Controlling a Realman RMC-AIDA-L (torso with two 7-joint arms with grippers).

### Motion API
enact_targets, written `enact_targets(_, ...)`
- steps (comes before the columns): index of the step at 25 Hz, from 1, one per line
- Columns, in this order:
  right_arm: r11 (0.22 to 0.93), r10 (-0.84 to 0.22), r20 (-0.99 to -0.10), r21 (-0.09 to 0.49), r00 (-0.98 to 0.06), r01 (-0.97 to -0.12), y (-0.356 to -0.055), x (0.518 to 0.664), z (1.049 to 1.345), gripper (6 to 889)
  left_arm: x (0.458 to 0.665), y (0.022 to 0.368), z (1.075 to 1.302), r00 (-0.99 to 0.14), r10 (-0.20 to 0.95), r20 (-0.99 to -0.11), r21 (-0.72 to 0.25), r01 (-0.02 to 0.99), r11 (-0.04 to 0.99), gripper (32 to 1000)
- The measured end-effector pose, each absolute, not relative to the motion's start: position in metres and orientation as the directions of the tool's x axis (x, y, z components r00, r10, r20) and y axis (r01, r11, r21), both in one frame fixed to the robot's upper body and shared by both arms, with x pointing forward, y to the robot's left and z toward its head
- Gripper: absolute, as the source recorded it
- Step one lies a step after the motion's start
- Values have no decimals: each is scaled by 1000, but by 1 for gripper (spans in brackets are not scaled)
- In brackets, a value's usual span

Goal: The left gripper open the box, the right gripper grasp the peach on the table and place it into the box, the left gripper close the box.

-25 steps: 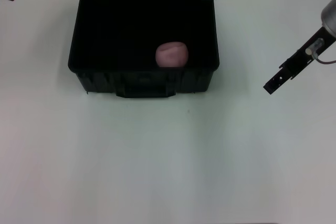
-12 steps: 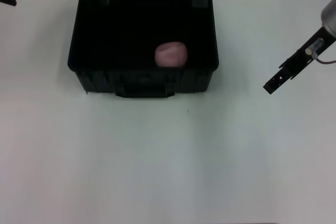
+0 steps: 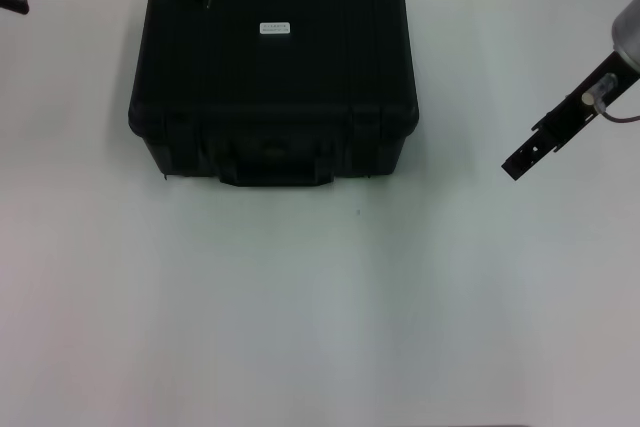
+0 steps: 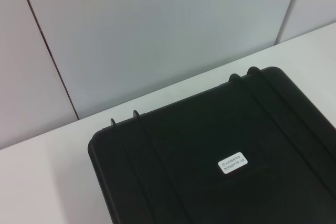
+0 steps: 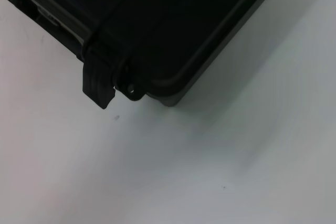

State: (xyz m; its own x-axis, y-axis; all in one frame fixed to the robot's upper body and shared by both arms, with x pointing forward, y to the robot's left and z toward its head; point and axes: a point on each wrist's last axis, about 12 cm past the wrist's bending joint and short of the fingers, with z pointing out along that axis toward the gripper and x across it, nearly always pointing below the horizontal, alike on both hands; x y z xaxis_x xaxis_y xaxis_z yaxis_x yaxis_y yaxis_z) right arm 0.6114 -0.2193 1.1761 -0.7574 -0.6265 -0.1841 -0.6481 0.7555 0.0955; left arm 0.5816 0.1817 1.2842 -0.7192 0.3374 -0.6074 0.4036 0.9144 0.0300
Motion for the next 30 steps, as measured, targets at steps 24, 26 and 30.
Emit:
enact_targets(24, 755, -626, -185, 95, -757, -648, -219, 612, 1176, 868, 581, 181, 1283, -716, 355, -601, 39, 417, 908, 860)
enact_targets(26, 756, -626, -185, 95, -757, -648, -219, 612, 1176, 868, 581, 181, 1283, -717, 355, -600, 39, 417, 908, 860)
enact_targets(30, 756, -626, -186, 95, -757, -648, -219, 612, 1176, 868, 581, 181, 1283, -717, 355, -600, 39, 417, 908, 860)
